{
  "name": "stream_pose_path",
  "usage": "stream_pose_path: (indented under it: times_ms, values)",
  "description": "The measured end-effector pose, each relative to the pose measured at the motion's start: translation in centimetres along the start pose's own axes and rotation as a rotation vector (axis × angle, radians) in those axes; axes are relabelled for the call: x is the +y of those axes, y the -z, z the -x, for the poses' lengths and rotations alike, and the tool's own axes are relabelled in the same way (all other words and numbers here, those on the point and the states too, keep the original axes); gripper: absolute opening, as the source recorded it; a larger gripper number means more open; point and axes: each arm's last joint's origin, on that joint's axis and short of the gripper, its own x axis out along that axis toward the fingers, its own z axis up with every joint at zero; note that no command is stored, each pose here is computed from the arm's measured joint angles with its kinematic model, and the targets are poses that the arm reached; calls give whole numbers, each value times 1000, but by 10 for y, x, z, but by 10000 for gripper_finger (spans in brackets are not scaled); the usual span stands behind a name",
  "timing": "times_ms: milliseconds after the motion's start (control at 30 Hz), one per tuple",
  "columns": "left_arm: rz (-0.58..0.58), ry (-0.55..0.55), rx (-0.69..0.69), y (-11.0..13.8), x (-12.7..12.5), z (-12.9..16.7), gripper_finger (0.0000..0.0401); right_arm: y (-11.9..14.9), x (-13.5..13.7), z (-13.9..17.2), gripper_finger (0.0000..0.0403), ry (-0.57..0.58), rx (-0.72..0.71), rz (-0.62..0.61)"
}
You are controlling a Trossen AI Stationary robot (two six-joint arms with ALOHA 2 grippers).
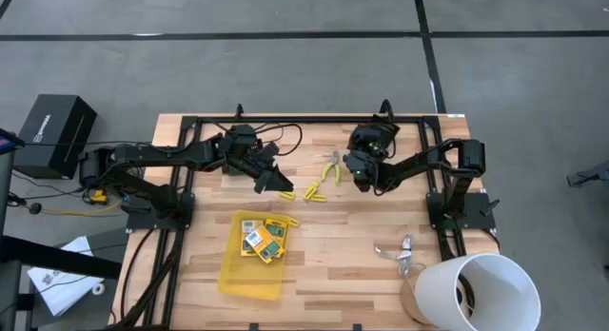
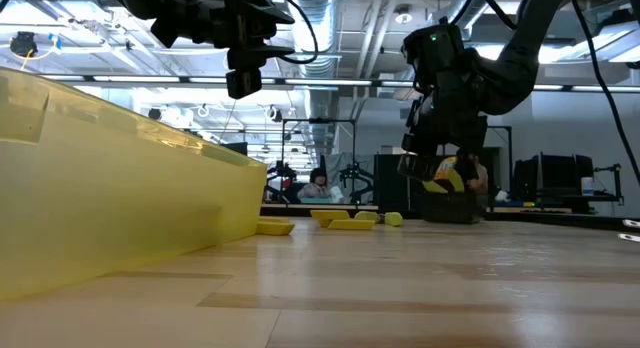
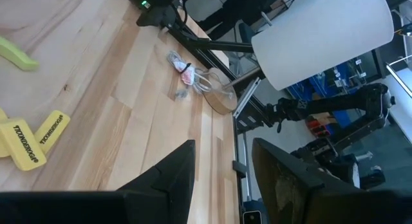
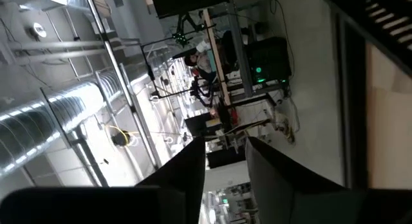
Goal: Pick & Place School Supplies
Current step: Put the green puncher into the right black bin
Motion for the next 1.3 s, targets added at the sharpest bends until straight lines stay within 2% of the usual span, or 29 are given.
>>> stream_pose_path:
  times_ms: [233, 400, 500, 600, 733, 833, 967, 1100, 1200, 1300]
  values:
    - [-2, 0, 0, 0, 0, 0, 150, 8, 13, 7, 113, -29, 38, -19]
    - [-3, 0, -1, 0, 0, 0, 150, 14, 40, 7, 113, -114, 159, 22]
    - [-11, 0, -1, 0, 0, 0, 150, 17, 55, 6, 113, -173, 251, 162]
    - [-36, 1, -3, 0, 0, 0, 150, 20, 92, 11, 113, -229, 336, 244]
    - [-69, 6, -12, -1, -1, 0, 150, 16, 113, 17, 113, -253, 439, 529]
    - [-91, 7, -15, -1, -1, 0, 150, 5, 130, 22, 113, -171, 519, 675]
    - [-97, 9, -18, -2, -1, 0, 150, -11, 138, 32, 113, 30, 623, 966]
    - [-98, 12, -17, -2, -1, 0, 150, -25, 160, 42, 113, 179, 776, 1174]
    - [-101, 14, -19, -2, -2, 0, 150, -31, 167, 43, 113, 307, 878, 1283]
    - [-101, 15, -20, -2, -2, 0, 150, -36, 169, 43, 113, 460, 923, 1251]
